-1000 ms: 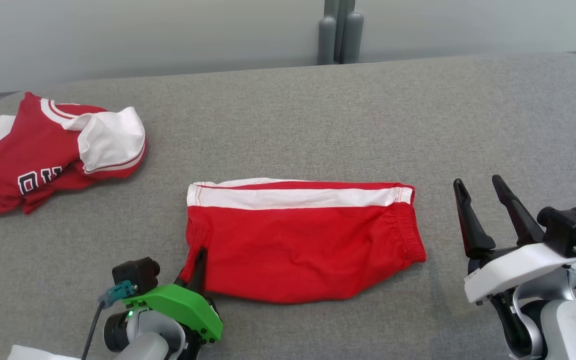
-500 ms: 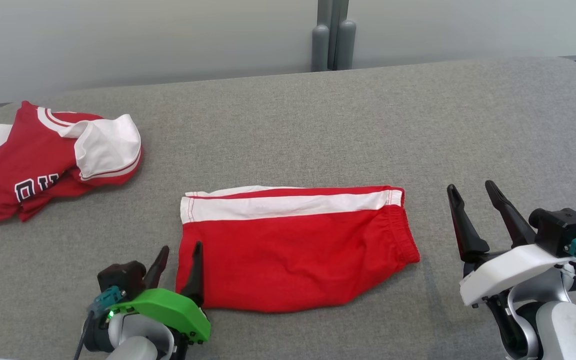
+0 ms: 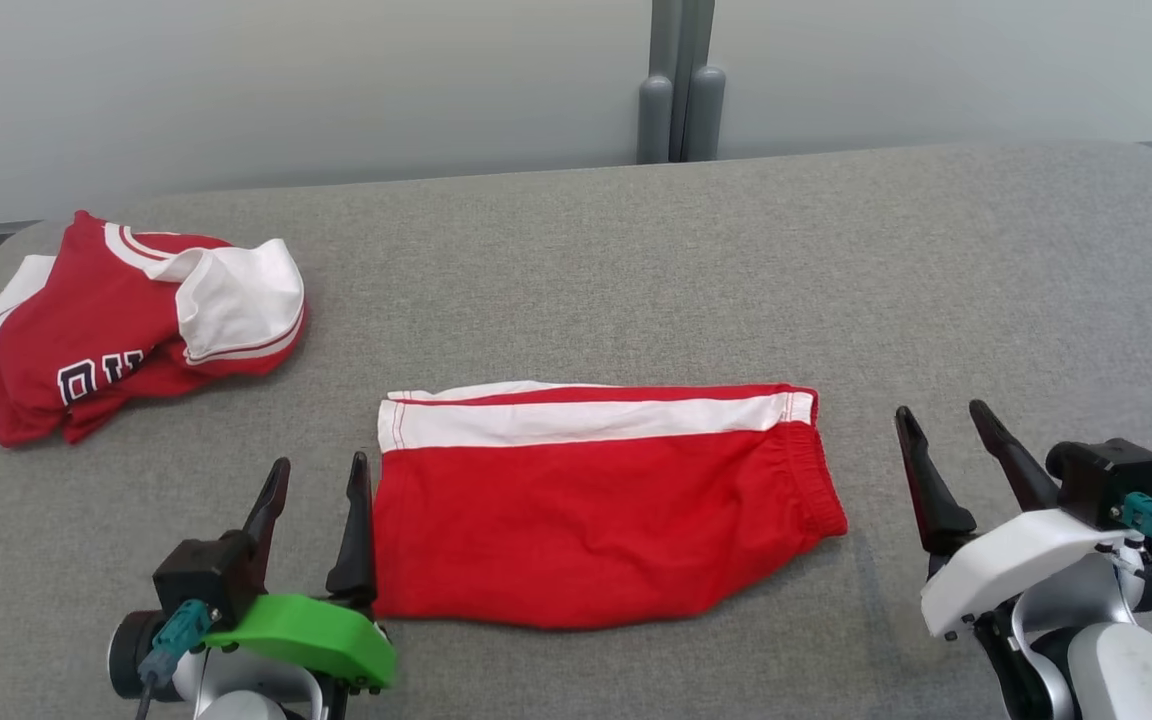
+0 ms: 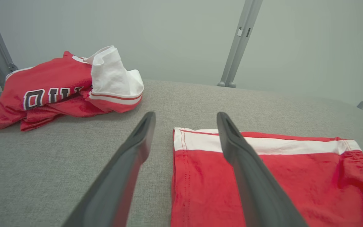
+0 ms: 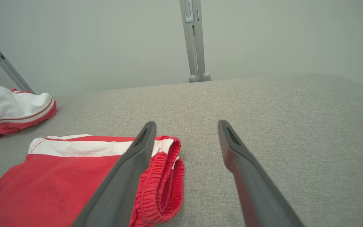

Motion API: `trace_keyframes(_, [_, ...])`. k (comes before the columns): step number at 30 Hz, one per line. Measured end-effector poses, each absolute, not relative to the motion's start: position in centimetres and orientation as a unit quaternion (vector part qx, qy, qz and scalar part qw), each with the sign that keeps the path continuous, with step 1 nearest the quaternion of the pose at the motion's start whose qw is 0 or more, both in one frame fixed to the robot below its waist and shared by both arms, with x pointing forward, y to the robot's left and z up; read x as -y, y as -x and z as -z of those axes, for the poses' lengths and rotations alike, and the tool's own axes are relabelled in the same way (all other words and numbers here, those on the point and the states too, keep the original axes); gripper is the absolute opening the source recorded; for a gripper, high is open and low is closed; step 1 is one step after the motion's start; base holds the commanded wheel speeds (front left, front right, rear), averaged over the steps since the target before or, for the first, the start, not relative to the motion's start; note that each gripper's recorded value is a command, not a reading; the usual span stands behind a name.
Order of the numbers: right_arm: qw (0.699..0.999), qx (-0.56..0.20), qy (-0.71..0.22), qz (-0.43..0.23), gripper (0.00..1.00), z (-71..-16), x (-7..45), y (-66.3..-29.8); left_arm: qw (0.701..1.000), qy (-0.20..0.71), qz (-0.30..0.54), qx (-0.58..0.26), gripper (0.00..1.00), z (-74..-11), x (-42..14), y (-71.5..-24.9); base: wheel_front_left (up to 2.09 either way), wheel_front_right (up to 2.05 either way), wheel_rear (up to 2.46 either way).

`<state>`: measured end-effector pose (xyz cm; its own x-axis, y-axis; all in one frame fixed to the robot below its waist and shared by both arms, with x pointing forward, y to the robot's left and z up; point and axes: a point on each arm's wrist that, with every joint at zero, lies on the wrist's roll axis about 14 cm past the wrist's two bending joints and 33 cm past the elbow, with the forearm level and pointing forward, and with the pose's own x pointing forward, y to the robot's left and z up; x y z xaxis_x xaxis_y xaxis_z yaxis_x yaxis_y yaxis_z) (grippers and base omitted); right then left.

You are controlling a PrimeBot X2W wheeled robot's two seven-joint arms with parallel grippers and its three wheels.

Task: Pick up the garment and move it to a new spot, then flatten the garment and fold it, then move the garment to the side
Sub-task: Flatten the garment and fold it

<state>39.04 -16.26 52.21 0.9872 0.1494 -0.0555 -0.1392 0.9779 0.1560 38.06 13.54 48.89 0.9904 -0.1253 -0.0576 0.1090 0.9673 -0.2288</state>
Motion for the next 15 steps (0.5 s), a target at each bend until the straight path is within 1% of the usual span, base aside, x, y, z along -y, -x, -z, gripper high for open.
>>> trace_keyframes(9, [0.985, -0.122, -0.08, -0.089, 1.0, -47.3, 14.7, -38.7, 0.991, 0.126, 0.022, -0.032, 1.0, -48.9, -15.3, -35.7, 0.0, 0.0, 0.0])
trace_keyframes(10, [0.985, -0.122, -0.08, -0.089, 1.0, -47.3, 14.7, -38.7, 0.991, 0.126, 0.022, -0.032, 1.0, -48.9, -15.3, -35.7, 0.0, 0.0, 0.0])
trace_keyframes(11, [0.981, -0.145, -0.082, -0.096, 1.0, -46.0, 14.1, -38.6, 0.991, 0.129, 0.017, -0.032, 1.0, -48.8, -15.6, -35.4, 0.0, 0.0, 0.0])
trace_keyframes(15, [0.975, -0.174, -0.088, -0.105, 1.0, -44.4, 13.2, -38.9, 0.991, 0.13, 0.006, -0.036, 1.0, -48.4, -16.2, -34.9, 0.0, 0.0, 0.0])
